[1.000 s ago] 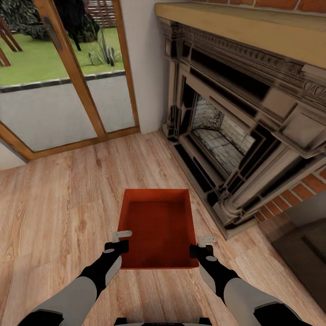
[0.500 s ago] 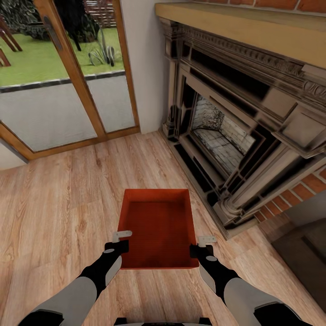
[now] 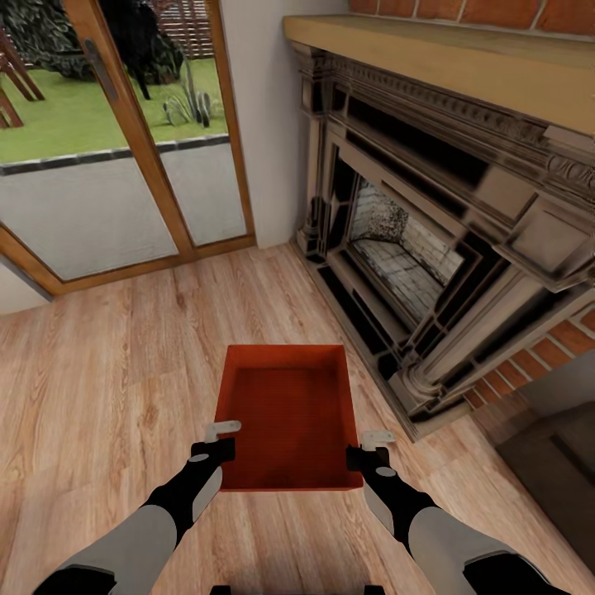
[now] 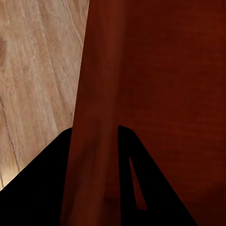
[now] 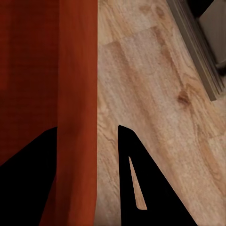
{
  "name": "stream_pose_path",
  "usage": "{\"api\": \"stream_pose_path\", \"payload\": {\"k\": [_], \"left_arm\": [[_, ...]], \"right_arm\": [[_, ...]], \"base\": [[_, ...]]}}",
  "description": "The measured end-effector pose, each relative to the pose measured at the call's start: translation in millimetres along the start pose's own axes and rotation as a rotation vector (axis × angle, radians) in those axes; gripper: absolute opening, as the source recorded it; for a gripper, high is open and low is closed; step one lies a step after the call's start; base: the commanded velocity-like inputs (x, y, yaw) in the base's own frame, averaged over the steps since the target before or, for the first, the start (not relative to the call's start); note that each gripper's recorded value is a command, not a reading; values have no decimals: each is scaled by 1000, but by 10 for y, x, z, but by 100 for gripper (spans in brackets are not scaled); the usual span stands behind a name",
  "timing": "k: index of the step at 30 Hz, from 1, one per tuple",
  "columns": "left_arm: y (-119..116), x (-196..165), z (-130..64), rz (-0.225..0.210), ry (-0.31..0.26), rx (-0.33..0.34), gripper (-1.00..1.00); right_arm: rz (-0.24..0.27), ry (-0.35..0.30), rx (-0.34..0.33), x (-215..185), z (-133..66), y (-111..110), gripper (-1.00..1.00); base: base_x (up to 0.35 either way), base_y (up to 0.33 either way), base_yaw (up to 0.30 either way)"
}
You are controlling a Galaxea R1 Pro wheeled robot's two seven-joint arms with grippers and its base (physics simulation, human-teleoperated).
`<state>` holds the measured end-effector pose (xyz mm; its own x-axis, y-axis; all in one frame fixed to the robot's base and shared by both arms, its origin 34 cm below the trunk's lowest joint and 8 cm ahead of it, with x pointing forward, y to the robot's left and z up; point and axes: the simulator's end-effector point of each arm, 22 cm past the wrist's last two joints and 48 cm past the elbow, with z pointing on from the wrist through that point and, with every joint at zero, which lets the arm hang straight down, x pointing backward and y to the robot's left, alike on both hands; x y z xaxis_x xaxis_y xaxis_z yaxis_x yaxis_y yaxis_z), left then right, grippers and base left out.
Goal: Move the two storage containers from the living room to the garage. In the garage, place one container on the floor and stack the other container on top of it (either order is fine).
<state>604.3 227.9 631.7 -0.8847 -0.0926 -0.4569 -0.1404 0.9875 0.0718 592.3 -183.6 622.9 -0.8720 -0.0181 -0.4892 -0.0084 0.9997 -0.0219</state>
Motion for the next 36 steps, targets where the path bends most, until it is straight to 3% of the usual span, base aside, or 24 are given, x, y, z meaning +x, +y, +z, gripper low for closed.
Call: {"api": "stream_pose_path", "payload": {"k": [36], "left_arm": [[-6,-308,-162,-7,-56,5,-100]], "right_arm": [[2,-56,1,-314,-142,-5,-100]], "base": [[0,0,0]]}}
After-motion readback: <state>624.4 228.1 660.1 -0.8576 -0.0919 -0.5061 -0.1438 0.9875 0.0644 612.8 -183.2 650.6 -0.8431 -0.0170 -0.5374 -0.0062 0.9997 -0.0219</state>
